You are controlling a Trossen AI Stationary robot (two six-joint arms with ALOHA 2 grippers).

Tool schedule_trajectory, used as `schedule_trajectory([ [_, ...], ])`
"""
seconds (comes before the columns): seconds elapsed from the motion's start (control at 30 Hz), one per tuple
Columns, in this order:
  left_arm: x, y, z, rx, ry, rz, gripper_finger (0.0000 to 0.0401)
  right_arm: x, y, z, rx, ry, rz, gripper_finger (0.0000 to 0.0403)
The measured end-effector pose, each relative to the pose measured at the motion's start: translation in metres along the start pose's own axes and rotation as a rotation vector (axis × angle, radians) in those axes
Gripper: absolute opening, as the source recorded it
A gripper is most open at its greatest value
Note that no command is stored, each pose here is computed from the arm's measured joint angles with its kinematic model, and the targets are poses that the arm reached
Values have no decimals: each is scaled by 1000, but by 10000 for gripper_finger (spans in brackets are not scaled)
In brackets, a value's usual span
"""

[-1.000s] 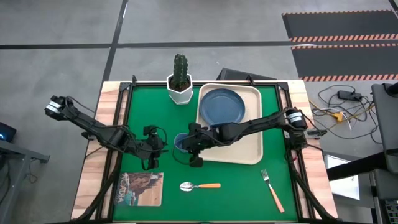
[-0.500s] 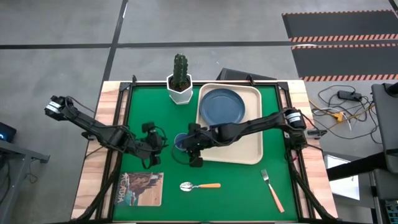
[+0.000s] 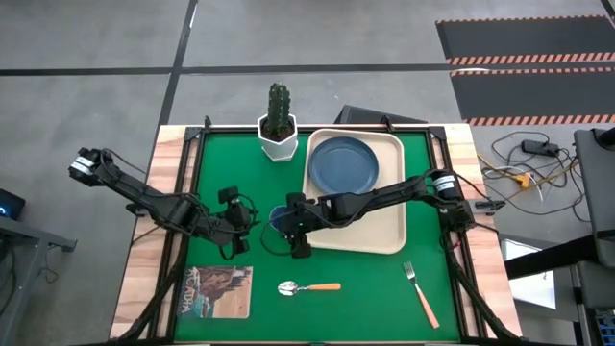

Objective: Pick and place plate/cup/fork/spoon on tray
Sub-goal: Put the blue cup on the white serving tray at the bottom of the blue plate

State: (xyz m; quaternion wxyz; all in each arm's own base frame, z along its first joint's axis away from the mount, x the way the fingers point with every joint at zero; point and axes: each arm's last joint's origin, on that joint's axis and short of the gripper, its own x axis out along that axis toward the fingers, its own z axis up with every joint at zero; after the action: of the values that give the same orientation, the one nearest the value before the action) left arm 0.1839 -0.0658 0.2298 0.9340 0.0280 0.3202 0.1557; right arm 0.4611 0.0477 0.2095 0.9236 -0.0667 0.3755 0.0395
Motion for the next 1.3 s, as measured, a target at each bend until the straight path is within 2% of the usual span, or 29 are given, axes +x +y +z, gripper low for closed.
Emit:
schedule_trajectory([
  [0.43,0,0,0,-2,-1,-1,106,2,-4,-2,-7,14,-42,185],
  [1.3,0,0,1,-4,-3,-2,106,5,-4,-6,4,19,-42,185],
])
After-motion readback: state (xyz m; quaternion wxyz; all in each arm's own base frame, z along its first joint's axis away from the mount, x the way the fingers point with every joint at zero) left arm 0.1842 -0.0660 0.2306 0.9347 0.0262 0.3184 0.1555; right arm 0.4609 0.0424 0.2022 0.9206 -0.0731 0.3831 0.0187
